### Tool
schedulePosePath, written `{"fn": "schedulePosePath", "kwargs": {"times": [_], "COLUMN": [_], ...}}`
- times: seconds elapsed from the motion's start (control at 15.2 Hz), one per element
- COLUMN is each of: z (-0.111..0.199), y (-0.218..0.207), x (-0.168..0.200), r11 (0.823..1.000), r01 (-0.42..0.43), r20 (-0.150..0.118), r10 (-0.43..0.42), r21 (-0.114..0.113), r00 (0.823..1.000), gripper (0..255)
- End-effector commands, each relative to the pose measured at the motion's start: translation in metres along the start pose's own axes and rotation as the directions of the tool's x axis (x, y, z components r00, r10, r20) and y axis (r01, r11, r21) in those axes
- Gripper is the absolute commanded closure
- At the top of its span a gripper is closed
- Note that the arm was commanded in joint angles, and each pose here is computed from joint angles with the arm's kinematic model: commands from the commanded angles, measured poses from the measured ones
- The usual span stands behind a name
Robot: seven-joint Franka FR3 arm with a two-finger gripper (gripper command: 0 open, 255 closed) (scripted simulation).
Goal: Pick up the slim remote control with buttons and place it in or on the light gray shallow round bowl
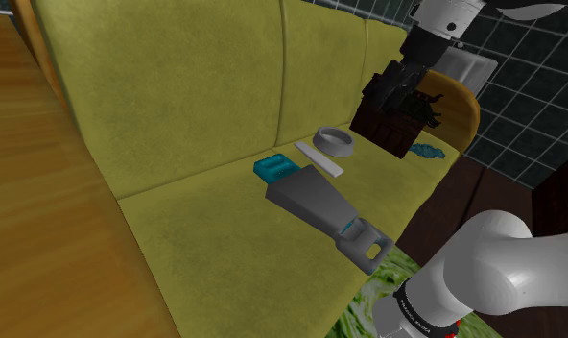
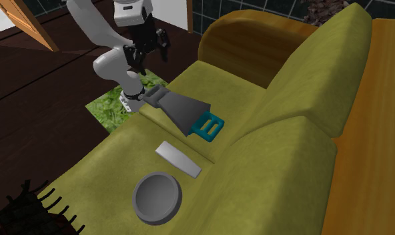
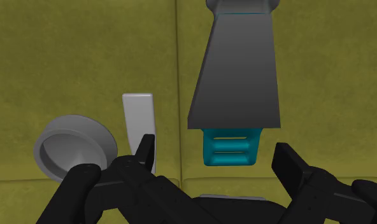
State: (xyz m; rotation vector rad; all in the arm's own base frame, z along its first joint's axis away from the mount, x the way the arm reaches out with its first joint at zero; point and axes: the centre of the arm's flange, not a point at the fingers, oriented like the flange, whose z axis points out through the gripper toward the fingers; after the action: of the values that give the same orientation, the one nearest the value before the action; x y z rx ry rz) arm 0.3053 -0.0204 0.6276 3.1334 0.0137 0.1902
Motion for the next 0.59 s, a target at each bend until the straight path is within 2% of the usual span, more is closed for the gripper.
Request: {"fn": "schedulePosePath", "kwargs": {"times": [0.0, 0.53], "z": [0.0, 0.086], "y": [0.0, 0.036], "x": [0.0, 0.054], "r11": [1.0, 1.0], "r01": [0.0, 0.028], "r20": [0.0, 0.028], "r10": [0.0, -0.028], "r21": [0.0, 0.0], "r00": [1.0, 0.999], "gripper": [0, 0]}}
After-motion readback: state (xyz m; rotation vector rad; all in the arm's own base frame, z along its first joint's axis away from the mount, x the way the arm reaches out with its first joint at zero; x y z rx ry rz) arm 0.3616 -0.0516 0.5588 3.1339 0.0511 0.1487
